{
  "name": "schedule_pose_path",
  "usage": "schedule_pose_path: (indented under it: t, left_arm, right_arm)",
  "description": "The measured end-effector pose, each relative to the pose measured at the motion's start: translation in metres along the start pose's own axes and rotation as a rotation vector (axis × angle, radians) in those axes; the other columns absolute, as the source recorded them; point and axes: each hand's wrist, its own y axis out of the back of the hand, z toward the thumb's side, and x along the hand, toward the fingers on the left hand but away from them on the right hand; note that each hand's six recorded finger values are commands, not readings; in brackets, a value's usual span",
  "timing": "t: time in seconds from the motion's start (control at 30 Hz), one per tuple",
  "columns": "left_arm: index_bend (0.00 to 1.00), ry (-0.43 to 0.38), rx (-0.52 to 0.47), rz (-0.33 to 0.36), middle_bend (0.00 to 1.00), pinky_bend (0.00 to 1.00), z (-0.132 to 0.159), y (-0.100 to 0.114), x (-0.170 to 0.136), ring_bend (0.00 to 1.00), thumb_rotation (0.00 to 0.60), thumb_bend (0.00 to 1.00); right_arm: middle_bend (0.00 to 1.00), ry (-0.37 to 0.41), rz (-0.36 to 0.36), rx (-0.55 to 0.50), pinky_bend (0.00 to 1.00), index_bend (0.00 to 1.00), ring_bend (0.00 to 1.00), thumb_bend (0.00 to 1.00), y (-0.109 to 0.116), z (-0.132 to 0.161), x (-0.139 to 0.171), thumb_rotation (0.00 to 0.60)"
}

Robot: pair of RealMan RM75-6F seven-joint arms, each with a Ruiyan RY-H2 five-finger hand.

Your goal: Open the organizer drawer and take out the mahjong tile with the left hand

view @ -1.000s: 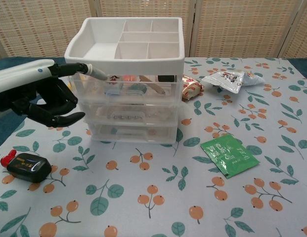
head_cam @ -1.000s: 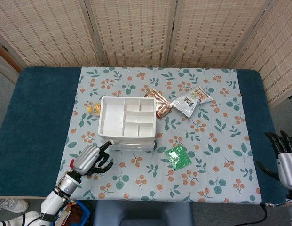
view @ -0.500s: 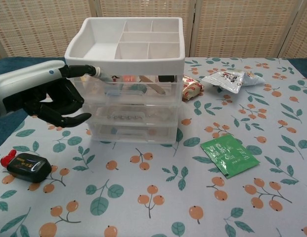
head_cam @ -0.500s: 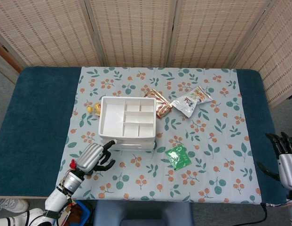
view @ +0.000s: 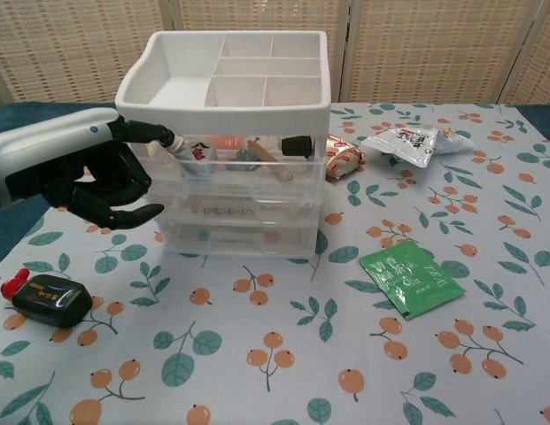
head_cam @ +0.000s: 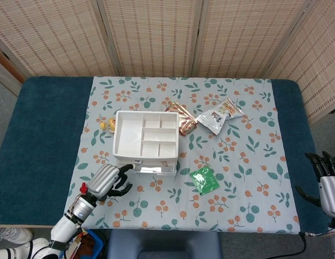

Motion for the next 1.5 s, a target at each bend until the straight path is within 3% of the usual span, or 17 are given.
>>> schedule_pose_path:
  t: [1.5]
  left_arm:
    - [0.33,-0.016,-0.048,-0.038,0.88,1.00,0.017,-0.006,-0.040,0.94,0.600,0.38]
  right_arm:
    - [0.16,0.001,-0.002,-0.007,0.15,0.11,0.09,0.19,-0.001,-0.001,0.000,0.600]
